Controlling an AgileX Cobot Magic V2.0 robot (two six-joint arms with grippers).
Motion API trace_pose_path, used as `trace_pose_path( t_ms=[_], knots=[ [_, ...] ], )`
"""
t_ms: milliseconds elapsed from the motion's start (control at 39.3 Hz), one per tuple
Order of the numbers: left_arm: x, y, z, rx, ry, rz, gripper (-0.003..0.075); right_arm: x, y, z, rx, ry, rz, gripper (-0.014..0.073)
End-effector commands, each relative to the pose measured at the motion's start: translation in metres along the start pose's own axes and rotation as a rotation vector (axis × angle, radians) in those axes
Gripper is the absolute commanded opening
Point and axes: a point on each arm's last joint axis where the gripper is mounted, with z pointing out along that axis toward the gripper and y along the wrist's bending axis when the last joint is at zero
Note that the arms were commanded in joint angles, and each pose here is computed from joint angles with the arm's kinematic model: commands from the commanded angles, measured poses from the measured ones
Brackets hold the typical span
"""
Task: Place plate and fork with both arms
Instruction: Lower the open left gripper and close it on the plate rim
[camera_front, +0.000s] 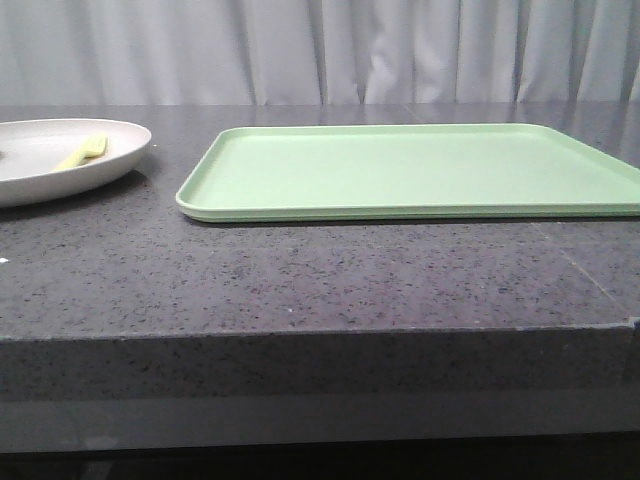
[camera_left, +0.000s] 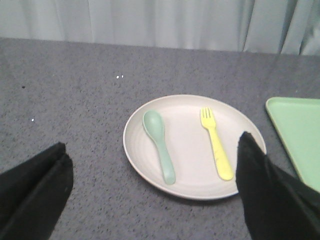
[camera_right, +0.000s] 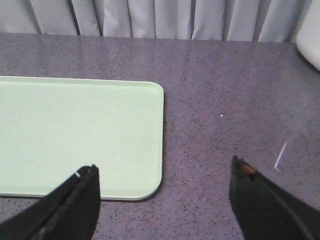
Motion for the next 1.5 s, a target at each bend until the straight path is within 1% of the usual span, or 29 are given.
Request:
trace_pose_path(
  t_ms=[0, 102, 153, 229, 356, 458, 560, 687, 789, 866, 967, 1120, 1222, 1273, 1477],
  knots=[
    [-0.02, 0.002, 0.003, -0.026, 0.022, 0.045, 0.064, -0.017, 0.0, -0.003, 0.002, -0.098, -0.013, 0.0561],
    [-0.027, 0.003, 0.014, -0.039, 0.176, 0.054, 0.0639, -0.017, 0.0, -0.003, 0.002, -0.098, -0.013, 0.0561],
    [-0.027, 0.004, 0.024, -0.045, 0.262, 0.058, 0.0639, -0.017, 0.0, -0.003, 0.002, -0.098, -0.013, 0.0561],
    [-0.027, 0.006, 0.04, -0.065, 0.355, 0.079, 0.0639, -0.017, 0.0, -0.003, 0.002, -0.098, -0.013, 0.0561],
    [-0.026, 0.012, 0.064, -0.092, 0.437, 0.067, 0.0639, -0.017, 0.0, -0.003, 0.002, -0.098, -0.013, 0.0561],
    [-0.025, 0.018, 0.082, -0.105, 0.475, 0.031, 0.0639, -0.017, 0.0, -0.003, 0.002, -0.098, -0.013, 0.0561],
    [-0.023, 0.026, 0.098, -0.099, 0.487, -0.015, 0.0639, -0.017, 0.0, -0.003, 0.002, -0.098, -0.013, 0.0561],
    [-0.019, 0.038, 0.125, -0.046, 0.468, -0.166, 0.0639, -0.017, 0.0, -0.003, 0.002, -0.098, -0.013, 0.0561],
    [-0.017, 0.046, 0.144, -0.005, 0.432, -0.312, 0.0639, -0.017, 0.0, -0.003, 0.002, -0.098, -0.013, 0.0561],
    [-0.015, 0.053, 0.159, -0.005, 0.398, -0.407, 0.0639, -0.017, 0.0, -0.003, 0.002, -0.098, -0.013, 0.0561],
    [-0.01, 0.061, 0.181, -0.021, 0.363, -0.498, 0.0638, -0.017, 0.0, -0.003, 0.002, -0.098, -0.013, 0.0561],
    [0.001, 0.066, 0.207, -0.023, 0.352, -0.636, 0.0635, -0.017, 0.0, -0.003, 0.002, -0.098, -0.013, 0.0561],
    [0.009, 0.067, 0.218, -0.015, 0.378, -0.691, 0.0594, -0.017, 0.0, -0.003, 0.002, -0.098, -0.013, 0.0561],
    [0.012, 0.067, 0.222, -0.008, 0.391, -0.717, 0.0559, -0.017, 0.0, -0.003, 0.002, -0.098, -0.013, 0.0561],
    [0.017, 0.066, 0.227, -0.004, 0.413, -0.727, 0.0425, -0.017, 0.0, -0.003, 0.002, -0.098, -0.013, 0.0561]
  ],
)
